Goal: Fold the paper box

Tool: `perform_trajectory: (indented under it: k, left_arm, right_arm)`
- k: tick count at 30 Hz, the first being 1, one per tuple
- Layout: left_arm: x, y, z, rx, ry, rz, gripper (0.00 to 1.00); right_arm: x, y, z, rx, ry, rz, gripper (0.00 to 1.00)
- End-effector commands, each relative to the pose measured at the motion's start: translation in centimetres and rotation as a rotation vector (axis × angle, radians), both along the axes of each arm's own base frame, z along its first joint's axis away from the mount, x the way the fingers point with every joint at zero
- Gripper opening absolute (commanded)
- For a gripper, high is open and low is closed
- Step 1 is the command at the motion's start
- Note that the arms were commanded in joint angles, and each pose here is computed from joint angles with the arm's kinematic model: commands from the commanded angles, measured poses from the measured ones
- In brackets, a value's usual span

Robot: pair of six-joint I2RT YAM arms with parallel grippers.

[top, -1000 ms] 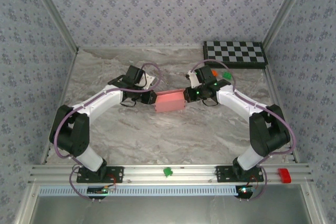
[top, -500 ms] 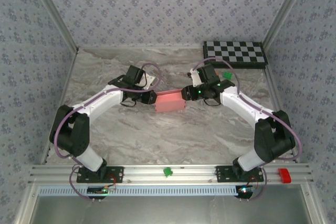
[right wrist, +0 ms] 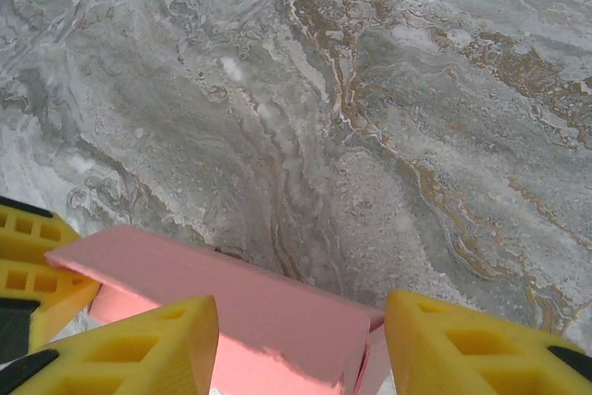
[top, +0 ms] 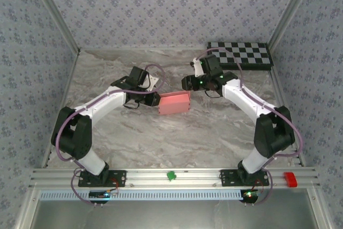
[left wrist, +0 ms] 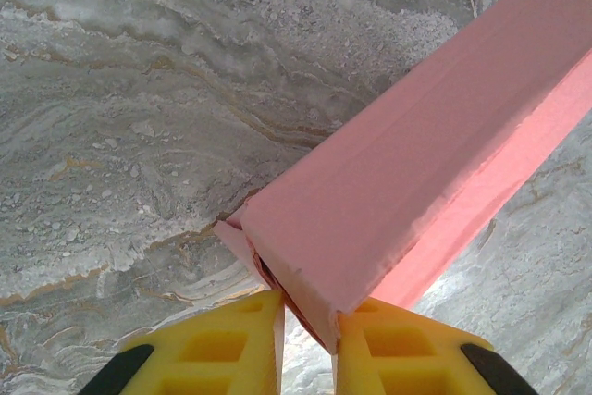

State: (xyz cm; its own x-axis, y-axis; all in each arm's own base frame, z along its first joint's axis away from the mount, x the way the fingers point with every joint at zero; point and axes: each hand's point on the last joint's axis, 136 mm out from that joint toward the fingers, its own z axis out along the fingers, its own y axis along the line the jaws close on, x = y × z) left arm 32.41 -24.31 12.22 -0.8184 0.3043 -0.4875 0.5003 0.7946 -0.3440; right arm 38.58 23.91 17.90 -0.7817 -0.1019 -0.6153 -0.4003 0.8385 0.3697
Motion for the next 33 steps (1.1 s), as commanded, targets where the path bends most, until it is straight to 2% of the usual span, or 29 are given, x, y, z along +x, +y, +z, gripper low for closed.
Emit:
perform_trajectory:
  k: [1, 20, 33]
  left_arm:
    - [0.1, -0.4, 0.3, 0.008, -0.008, -0.025, 0.2]
    - [0.0, -0.3, 0.3, 0.008, -0.007, -0.02, 0.2]
    - [-0.4, -0.1, 3.1, -0.028, -0.09, -0.037, 0.39]
  right_arm:
    - [0.0, 0.0, -1.0, -0.004, 0.057, -0.01, 0.52]
    - [-2.4, -0.4, -5.2, -0.056, 0.137, -0.008, 0.51]
    - [-2.4, -0.3, -5.6, -0.059, 0.148, -0.014, 0.51]
